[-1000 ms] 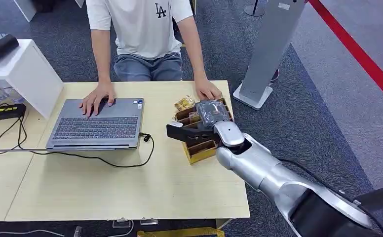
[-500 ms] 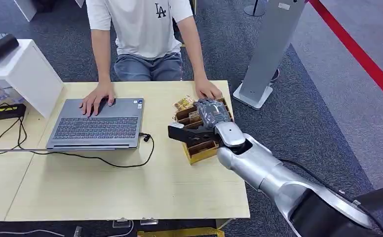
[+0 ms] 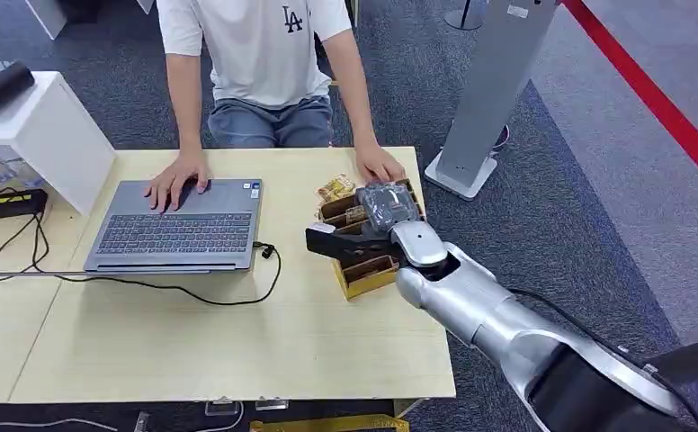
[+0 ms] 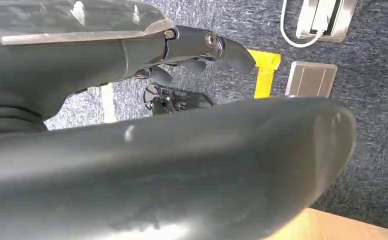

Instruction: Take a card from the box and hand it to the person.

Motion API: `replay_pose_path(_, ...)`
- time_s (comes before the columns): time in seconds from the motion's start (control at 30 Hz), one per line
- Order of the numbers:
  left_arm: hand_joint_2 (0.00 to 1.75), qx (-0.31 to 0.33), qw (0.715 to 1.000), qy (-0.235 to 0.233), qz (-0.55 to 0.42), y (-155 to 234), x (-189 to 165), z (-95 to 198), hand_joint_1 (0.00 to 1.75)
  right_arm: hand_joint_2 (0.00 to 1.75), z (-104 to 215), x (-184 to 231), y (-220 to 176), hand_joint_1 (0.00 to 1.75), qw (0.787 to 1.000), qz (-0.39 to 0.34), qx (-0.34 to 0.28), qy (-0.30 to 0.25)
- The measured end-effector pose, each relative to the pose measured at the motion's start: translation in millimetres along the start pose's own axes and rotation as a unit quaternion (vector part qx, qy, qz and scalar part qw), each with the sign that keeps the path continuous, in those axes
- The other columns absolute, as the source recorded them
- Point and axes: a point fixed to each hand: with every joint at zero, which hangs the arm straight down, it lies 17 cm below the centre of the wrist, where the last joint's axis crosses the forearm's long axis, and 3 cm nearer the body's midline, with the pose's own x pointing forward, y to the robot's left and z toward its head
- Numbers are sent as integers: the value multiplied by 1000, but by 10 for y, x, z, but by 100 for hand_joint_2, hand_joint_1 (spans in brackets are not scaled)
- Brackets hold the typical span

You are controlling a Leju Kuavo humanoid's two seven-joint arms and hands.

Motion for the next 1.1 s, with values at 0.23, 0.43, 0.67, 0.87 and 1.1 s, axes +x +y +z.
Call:
replay_pose_path(0.23,0,0,1000,0,0,2,1,0,0,175,4,-1,13,98,1000,-2,2,1)
replay_pose_path(0.43,0,0,1000,0,0,-1,0,0,0,175,6,-4,21,145,1000,-3,4,2)
replay_pose_path(0.67,0,0,1000,0,0,1,-1,0,0,175,5,-2,13,175,1000,-4,3,2)
replay_pose_path(0.87,0,-7,1000,-1,-5,-25,0,5,0,175,4,2,11,175,1000,-5,2,0)
replay_pose_path(1.1,0,-6,1000,-3,-2,-22,1,6,0,175,2,3,8,175,1000,-6,3,0)
